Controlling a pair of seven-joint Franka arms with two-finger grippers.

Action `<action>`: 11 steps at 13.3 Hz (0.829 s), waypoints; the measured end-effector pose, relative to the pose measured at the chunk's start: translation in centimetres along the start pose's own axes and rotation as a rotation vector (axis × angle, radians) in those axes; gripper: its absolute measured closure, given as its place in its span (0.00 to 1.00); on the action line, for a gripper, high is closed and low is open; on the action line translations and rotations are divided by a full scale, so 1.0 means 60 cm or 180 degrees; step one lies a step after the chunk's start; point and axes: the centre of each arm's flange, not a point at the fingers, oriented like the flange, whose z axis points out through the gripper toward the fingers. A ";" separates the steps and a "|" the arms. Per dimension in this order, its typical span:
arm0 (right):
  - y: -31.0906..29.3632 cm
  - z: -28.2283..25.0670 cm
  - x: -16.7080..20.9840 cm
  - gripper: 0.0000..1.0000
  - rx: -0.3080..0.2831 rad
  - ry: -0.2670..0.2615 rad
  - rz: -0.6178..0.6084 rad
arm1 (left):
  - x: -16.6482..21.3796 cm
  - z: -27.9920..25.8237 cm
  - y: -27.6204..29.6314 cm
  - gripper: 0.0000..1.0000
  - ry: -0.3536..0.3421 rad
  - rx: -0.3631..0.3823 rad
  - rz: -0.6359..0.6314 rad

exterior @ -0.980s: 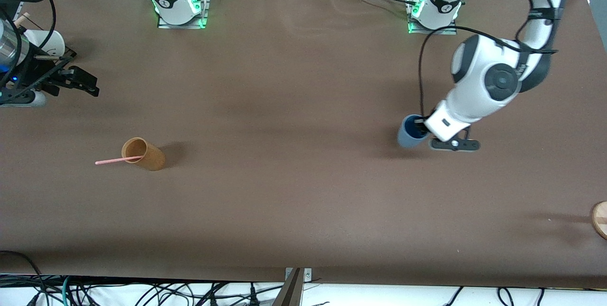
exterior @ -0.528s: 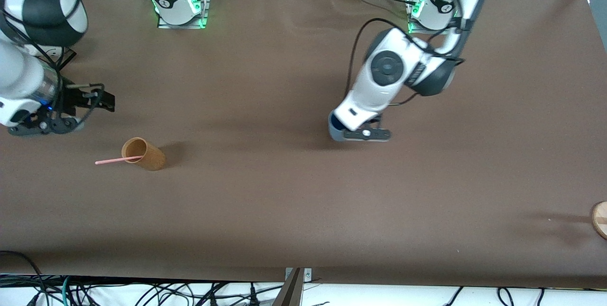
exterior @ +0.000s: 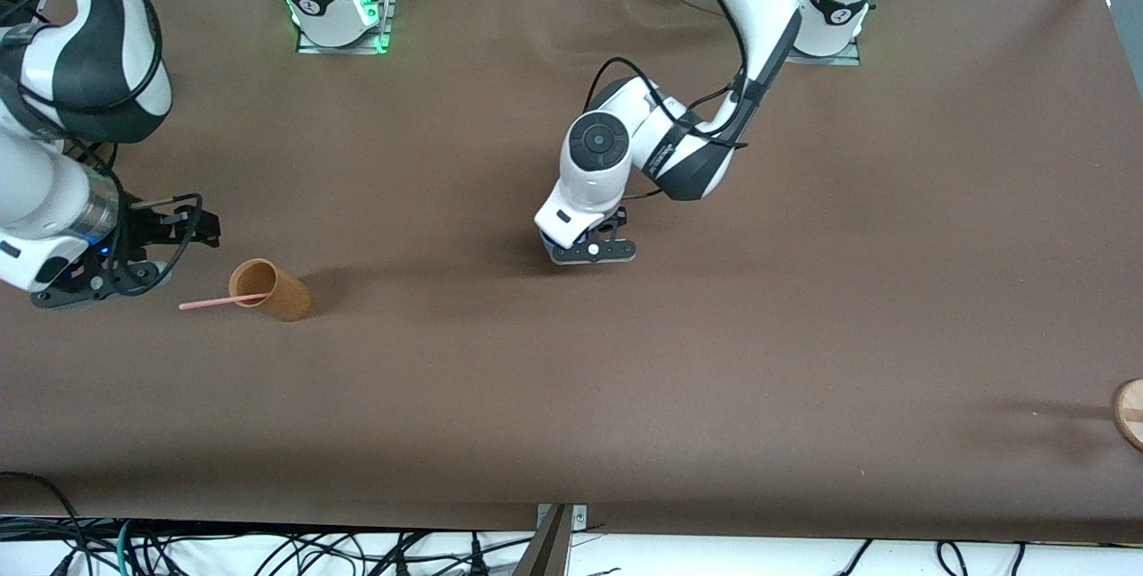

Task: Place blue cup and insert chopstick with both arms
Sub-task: 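Carry the blue cup with the left gripper while the right gripper reaches the chopstick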

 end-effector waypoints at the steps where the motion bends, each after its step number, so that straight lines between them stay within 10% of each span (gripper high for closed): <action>1: 0.014 0.004 0.014 0.00 -0.0003 0.0027 -0.0070 | 0.000 0.011 0.006 0.95 -0.0006 0.0005 -0.0033; 4: 0.047 0.049 0.048 0.00 0.0023 -0.0009 -0.0309 | 0.003 0.032 0.008 0.95 -0.0027 0.0034 -0.0064; 11: 0.078 0.121 0.068 0.00 0.0092 -0.0077 -0.0979 | 0.045 -0.029 0.004 0.30 0.0056 -0.0189 -0.0219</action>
